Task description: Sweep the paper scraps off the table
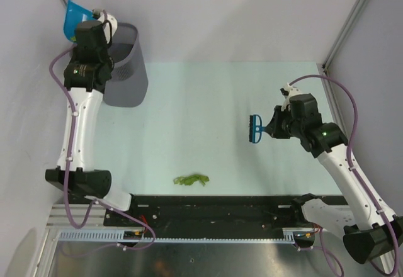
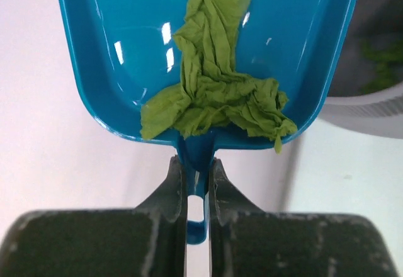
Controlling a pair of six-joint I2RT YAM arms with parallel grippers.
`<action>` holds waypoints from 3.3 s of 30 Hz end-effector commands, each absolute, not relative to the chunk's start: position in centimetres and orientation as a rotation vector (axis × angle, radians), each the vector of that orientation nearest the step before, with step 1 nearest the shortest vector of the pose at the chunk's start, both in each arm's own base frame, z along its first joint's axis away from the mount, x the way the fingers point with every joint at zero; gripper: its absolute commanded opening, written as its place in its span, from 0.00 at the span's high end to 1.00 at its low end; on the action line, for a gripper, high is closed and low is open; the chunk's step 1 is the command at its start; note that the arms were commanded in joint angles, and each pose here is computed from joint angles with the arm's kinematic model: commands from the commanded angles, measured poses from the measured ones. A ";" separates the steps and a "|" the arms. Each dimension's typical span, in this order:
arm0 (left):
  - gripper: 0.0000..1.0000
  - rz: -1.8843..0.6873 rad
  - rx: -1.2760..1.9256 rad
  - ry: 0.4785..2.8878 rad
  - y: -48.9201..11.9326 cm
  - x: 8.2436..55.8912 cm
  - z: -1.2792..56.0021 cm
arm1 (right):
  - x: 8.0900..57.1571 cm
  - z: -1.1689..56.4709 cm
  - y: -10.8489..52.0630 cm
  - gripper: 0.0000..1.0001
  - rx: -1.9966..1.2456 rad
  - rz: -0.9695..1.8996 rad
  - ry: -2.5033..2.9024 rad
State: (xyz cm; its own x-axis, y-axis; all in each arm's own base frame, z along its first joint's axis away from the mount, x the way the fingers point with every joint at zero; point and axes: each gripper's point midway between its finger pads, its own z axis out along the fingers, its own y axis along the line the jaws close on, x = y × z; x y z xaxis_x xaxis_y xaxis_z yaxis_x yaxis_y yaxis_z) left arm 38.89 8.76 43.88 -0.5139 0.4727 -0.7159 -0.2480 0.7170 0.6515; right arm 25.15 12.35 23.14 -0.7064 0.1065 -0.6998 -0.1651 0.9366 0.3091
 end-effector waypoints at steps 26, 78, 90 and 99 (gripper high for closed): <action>1.00 1.975 0.537 2.062 12.1 39.7 48.6 | 24.7 24.1 14.0 1.00 -0.107 0.531 2.246; 1.00 0.569 0.736 1.755 -8.4 34.5 35.4 | 31.6 10.0 23.9 1.00 -0.435 0.635 2.618; 1.00 0.137 1.083 2.077 -15.9 30.9 20.7 | 30.4 23.2 19.4 1.00 -0.250 0.641 2.369; 1.00 0.194 1.476 2.241 -15.2 25.3 10.4 | 27.1 18.8 11.7 1.00 -0.126 0.057 2.599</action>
